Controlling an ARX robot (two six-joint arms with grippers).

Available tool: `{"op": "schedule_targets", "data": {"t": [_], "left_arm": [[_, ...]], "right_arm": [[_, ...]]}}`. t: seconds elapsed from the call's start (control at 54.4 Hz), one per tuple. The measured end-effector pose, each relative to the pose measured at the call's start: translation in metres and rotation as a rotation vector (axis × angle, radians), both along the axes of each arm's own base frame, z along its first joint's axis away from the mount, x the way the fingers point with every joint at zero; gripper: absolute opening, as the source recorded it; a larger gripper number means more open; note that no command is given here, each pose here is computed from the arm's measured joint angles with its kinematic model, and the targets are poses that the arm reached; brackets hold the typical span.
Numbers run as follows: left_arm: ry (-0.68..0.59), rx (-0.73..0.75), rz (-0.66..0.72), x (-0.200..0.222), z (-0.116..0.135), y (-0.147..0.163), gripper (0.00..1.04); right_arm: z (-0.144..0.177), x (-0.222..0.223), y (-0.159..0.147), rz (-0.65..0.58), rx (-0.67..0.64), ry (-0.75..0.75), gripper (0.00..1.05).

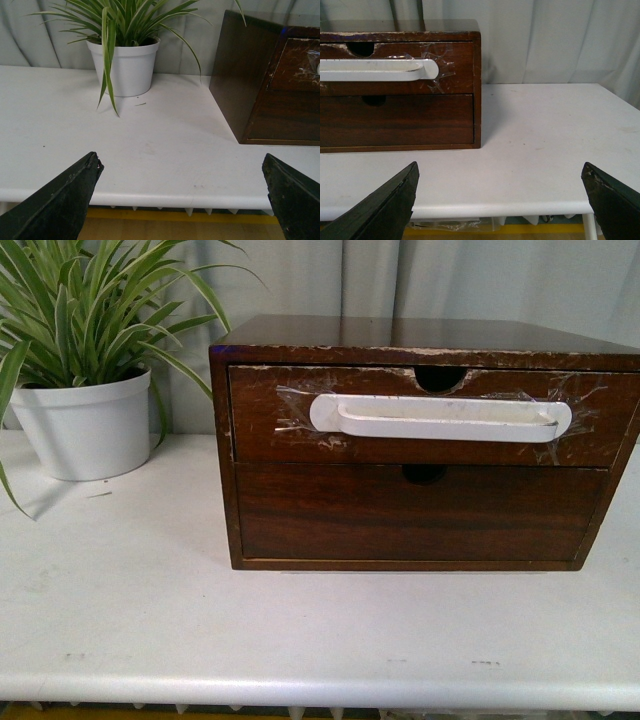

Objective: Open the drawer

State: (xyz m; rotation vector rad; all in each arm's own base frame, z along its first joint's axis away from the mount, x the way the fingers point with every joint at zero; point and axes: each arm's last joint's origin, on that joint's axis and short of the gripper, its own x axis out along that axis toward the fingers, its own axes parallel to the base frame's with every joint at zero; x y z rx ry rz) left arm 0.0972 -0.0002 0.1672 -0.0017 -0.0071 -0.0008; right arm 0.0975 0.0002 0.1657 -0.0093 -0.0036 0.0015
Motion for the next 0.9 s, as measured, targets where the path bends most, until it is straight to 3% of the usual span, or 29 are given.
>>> {"op": "schedule_targets", "data": {"t": [0.9], "left_arm": [[0.0,0.0,0.0,0.0,0.0,0.0,0.99]], "right_arm": [[0.0,0.0,0.0,0.0,0.0,0.0,0.96]]}}
